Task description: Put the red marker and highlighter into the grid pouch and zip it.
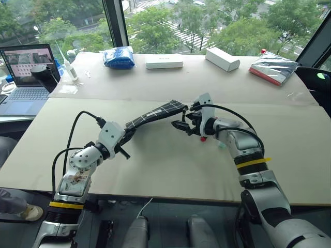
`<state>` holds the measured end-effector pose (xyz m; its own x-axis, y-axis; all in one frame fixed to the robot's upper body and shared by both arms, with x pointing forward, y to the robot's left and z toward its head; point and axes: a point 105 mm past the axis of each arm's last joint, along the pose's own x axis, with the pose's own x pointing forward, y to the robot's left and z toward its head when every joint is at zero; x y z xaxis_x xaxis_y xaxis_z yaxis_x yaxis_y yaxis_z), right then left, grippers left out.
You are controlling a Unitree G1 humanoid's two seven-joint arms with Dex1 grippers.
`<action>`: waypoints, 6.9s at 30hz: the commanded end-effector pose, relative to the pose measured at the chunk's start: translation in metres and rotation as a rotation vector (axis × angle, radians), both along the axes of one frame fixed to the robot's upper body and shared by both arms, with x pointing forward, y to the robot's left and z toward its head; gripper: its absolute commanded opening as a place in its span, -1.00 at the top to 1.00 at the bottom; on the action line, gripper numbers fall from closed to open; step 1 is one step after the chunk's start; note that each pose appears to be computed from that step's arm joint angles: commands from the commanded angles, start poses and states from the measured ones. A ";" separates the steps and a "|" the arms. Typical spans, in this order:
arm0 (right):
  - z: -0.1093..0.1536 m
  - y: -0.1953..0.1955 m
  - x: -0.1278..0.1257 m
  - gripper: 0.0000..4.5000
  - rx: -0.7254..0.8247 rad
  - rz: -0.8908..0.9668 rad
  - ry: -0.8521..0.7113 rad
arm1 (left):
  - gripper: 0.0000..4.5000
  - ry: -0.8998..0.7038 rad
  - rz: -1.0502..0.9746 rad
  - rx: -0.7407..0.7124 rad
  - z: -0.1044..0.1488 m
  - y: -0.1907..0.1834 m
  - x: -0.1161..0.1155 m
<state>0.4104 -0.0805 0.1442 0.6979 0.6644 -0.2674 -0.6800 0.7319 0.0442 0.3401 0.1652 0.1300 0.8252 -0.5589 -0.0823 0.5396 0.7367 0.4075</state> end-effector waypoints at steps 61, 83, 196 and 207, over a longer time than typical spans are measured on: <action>0.039 0.138 -0.058 0.98 0.133 0.538 -0.063 | 1.00 -0.030 -0.073 0.013 -0.006 -0.007 0.017; 0.030 0.110 -0.013 0.98 0.025 0.339 -0.092 | 1.00 -0.030 -0.072 -0.005 0.010 -0.015 0.010; -0.025 -0.136 -0.047 0.53 -0.184 -0.929 0.057 | 1.00 -0.006 -0.154 -0.014 0.004 -0.029 -0.008; 0.064 -0.105 -0.036 0.53 -0.154 -0.554 -0.418 | 1.00 0.008 -0.184 -0.006 0.002 -0.029 -0.013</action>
